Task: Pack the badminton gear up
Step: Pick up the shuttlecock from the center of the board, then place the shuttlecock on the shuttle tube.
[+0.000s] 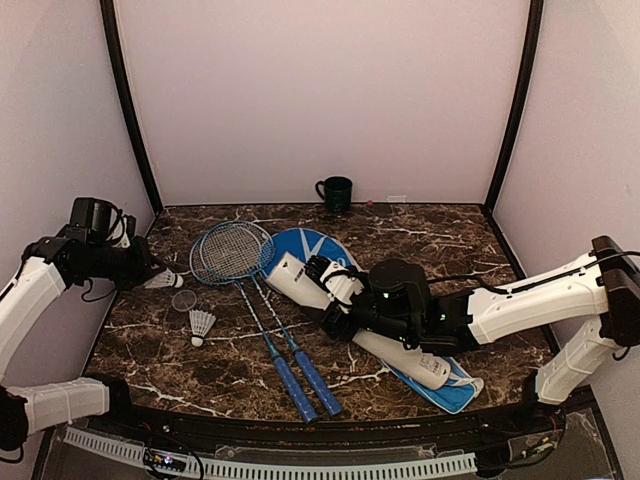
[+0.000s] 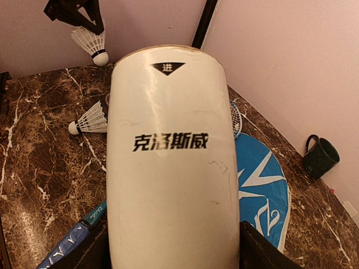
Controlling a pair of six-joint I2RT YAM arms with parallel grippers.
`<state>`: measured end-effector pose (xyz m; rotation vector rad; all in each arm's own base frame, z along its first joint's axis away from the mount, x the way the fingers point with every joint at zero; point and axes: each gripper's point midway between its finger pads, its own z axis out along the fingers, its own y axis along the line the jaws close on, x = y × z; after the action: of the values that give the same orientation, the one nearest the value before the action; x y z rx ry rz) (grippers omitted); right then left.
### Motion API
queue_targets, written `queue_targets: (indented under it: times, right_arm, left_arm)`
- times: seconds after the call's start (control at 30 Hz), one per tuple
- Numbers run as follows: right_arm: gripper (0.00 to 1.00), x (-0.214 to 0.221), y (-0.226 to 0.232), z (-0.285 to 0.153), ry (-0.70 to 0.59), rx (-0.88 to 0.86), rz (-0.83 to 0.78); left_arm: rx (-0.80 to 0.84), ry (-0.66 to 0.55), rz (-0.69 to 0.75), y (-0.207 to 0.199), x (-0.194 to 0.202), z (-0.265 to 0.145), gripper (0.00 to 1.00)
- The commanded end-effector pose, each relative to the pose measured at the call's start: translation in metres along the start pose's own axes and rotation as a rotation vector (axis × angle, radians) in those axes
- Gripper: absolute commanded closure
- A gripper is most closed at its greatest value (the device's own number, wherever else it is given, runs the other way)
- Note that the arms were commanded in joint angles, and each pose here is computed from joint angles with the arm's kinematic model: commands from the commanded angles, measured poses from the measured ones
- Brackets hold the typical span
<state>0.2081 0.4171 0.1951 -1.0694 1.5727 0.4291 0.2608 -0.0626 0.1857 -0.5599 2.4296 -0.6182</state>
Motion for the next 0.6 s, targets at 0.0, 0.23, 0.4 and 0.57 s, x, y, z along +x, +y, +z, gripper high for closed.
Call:
queue_targets:
  times: [0.0,0.23,0.4,0.57]
  right_arm:
    - [0.28,-0.018,-0.007,-0.003,-0.051,0.008,0.021]
    - [0.28,-0.018,-0.007,-0.002,-0.042,0.01,0.029]
    - [0.28,-0.019,-0.007,0.0,-0.034,0.013,0.032]
    - [0.28,-0.021,-0.008,0.001,-0.022,0.013,0.024]
  left_arm:
    - [0.278,-0.044,0.226,-0.063,-0.02,-0.012,1.0]
    - [0.533,-0.066,0.506,-0.143,-0.032,-0.011,1.0]
    - [0.834,-0.007,0.621,-0.194,-0.026,-0.011,1.0]
    - [1.012,0.095,0.726,-0.205,-0.002,-0.008,1.0]
